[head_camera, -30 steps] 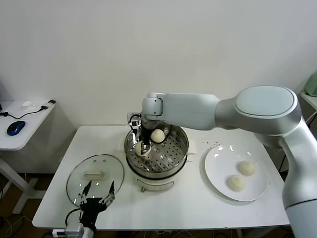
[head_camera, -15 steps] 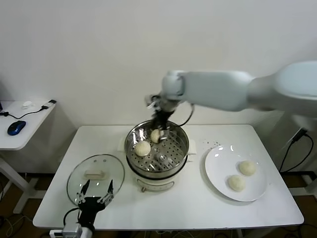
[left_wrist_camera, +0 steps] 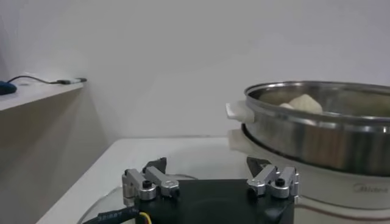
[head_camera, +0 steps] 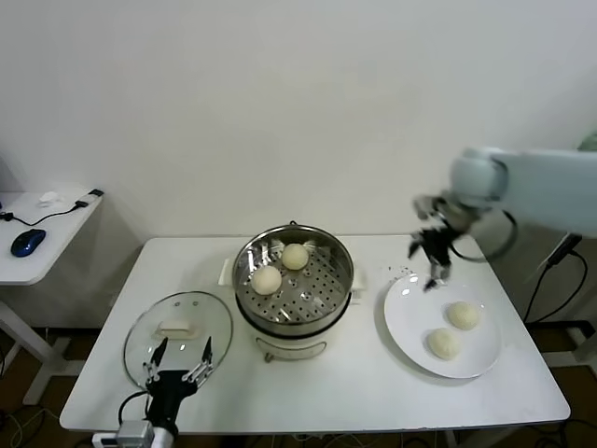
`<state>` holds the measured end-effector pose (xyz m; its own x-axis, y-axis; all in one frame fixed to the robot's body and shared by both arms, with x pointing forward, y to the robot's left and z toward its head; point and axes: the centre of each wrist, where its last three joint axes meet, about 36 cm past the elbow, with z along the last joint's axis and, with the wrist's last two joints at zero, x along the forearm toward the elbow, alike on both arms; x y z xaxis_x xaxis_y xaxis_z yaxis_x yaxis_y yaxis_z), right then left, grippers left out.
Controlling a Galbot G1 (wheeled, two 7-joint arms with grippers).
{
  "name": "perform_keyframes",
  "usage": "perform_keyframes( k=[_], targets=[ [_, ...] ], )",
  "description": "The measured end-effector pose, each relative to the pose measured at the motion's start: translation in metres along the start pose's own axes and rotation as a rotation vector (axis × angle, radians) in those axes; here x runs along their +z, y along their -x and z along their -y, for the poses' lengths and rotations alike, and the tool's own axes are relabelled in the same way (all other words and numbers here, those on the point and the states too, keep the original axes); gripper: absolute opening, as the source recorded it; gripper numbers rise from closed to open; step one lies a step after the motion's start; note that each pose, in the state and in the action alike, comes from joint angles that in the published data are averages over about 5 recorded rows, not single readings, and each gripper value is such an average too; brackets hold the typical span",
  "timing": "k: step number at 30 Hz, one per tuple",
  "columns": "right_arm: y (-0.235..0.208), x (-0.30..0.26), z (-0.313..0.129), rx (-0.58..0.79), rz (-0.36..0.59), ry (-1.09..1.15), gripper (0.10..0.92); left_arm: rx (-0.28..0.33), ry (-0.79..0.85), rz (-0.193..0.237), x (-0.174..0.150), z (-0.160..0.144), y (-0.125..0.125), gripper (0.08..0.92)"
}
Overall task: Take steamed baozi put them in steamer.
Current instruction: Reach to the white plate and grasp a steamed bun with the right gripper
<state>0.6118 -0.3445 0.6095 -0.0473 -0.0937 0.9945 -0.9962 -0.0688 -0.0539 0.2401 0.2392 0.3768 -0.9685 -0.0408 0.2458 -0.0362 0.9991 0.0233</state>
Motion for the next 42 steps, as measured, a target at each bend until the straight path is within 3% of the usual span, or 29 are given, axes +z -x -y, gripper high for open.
perform_keyframes(
  k=[12, 23, 26, 34, 42],
  targets=[
    [0.089, 0.051, -0.038, -0.018, -0.026, 0.08, 0.823, -0.014, 0.001, -0.016, 0.006, 0.003, -0.006, 0.823],
    [0.136, 0.062, -0.046, 0.005, -0.047, 0.114, 0.823, -0.019, 0.002, -0.022, 0.008, 0.006, -0.007, 0.823],
    [0.142, 0.063, -0.048, 0.005, -0.045, 0.117, 0.807, -0.019, 0.003, -0.023, 0.008, 0.006, -0.008, 0.823],
    [0.147, 0.066, -0.053, 0.01, -0.037, 0.12, 0.667, -0.019, 0.002, -0.023, 0.007, 0.007, -0.009, 0.823],
    [0.116, 0.059, -0.038, 0.04, -0.027, 0.072, 0.654, -0.013, 0.005, -0.016, 0.002, 0.009, -0.012, 0.823]
  ],
)
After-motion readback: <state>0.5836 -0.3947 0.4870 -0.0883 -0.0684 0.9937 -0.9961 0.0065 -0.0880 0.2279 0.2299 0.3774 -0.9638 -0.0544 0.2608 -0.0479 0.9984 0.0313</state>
